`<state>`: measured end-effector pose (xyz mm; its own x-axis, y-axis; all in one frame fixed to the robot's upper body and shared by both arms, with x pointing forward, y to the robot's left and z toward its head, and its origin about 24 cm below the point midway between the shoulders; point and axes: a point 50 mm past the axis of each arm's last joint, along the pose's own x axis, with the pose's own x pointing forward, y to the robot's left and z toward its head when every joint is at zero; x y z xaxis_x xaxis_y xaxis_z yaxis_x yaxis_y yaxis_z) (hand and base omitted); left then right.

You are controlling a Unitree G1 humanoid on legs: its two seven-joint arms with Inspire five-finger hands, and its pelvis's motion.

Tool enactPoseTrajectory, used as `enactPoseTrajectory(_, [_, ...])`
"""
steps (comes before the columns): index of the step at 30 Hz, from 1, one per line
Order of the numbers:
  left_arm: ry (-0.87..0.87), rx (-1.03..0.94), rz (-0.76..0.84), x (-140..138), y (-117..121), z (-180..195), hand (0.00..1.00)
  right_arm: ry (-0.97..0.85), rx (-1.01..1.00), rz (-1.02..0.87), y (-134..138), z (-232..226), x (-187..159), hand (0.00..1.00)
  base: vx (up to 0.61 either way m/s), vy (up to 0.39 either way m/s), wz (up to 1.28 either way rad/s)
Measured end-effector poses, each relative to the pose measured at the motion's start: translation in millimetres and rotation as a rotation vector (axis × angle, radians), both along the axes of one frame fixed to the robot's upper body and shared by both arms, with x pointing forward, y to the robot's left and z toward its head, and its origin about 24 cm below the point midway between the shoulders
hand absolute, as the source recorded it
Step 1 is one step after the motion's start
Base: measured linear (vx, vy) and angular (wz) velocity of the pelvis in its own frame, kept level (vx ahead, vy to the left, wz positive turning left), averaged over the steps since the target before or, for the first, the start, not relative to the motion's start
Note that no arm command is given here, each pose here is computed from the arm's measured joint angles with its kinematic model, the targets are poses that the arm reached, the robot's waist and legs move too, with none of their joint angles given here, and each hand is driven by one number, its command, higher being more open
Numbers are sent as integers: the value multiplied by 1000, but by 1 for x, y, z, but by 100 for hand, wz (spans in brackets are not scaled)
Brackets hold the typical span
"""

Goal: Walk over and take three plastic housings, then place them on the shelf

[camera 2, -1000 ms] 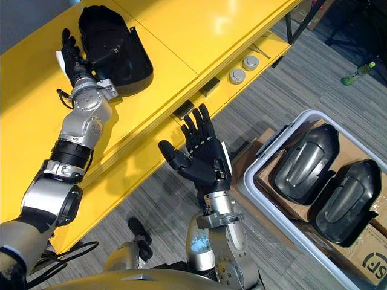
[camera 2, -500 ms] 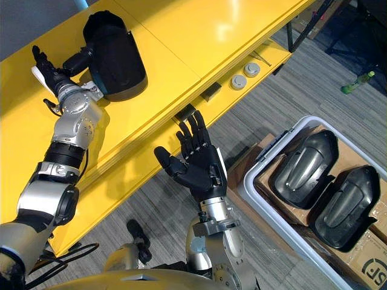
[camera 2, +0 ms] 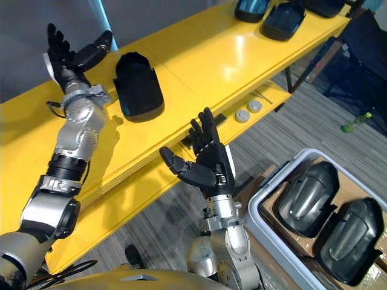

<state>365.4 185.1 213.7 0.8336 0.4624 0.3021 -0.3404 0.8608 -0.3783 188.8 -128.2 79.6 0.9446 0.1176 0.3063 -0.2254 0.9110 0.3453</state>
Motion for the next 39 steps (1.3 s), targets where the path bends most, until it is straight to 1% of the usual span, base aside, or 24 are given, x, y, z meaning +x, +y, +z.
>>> enactPoseTrajectory(2, [-98, -65, -57, -12, 9, 4, 100, 10, -35, -97, -18, -3, 13, 100, -40, -10, 15])
enactPoseTrajectory(3, [-183, -97, -98, -28, 14, 7, 100, -2, -63, -155, -32, 0, 22, 100, -26, -10, 23])
enactPoseTrajectory(4, [-215, -97, -114, -35, 16, 7, 100, -8, -76, -173, -37, 1, 25, 100, -23, -15, 34])
enactPoseTrajectory(7, [-344, -55, -181, -76, 20, 0, 100, -69, -152, -264, -59, 16, 37, 100, -23, -17, 31])
enactPoseTrajectory(10, [-349, -24, -220, -100, 23, -16, 100, -103, -199, -296, -66, 24, 42, 100, -48, -19, 32])
enactPoseTrajectory(12, [-325, -12, -259, -119, 23, -34, 100, -129, -212, -291, -69, 29, 45, 100, -71, -19, 33])
enactPoseTrajectory(14, [-290, 2, -276, -126, 23, -47, 100, -152, -221, -268, -68, 34, 49, 100, -71, -12, 33])
enactPoseTrajectory(17, [-229, 21, -311, -134, 25, -63, 100, -188, -243, -204, -63, 42, 62, 100, -62, -6, 31])
enactPoseTrajectory(20, [-208, 35, -348, -137, 24, -70, 100, -185, -260, -134, -52, 45, 77, 100, -35, -3, 11])
enactPoseTrajectory(26, [-212, 45, -435, -137, 7, -76, 100, -149, -294, 31, -16, 42, 96, 100, -5, -10, 16])
enactPoseTrajectory(28, [-210, 52, -454, -137, 1, -77, 100, -113, -298, 57, -10, 35, 97, 100, 6, -12, 8])
enactPoseTrajectory(32, [-176, 43, -454, -138, 0, -85, 100, -27, -264, 70, 3, 18, 100, 100, 15, -16, 7])
enactPoseTrajectory(33, [-154, 37, -458, -139, 0, -89, 100, 19, -260, 67, 6, 10, 101, 100, 15, -16, 7])
enactPoseTrajectory(38, [-79, 30, -466, -142, -4, -106, 100, 111, -267, 44, 7, -5, 103, 100, 4, -3, 1])
enactPoseTrajectory(39, [-65, 20, -459, -144, -4, -109, 100, 126, -297, 24, 7, -8, 103, 100, 0, 0, 0])
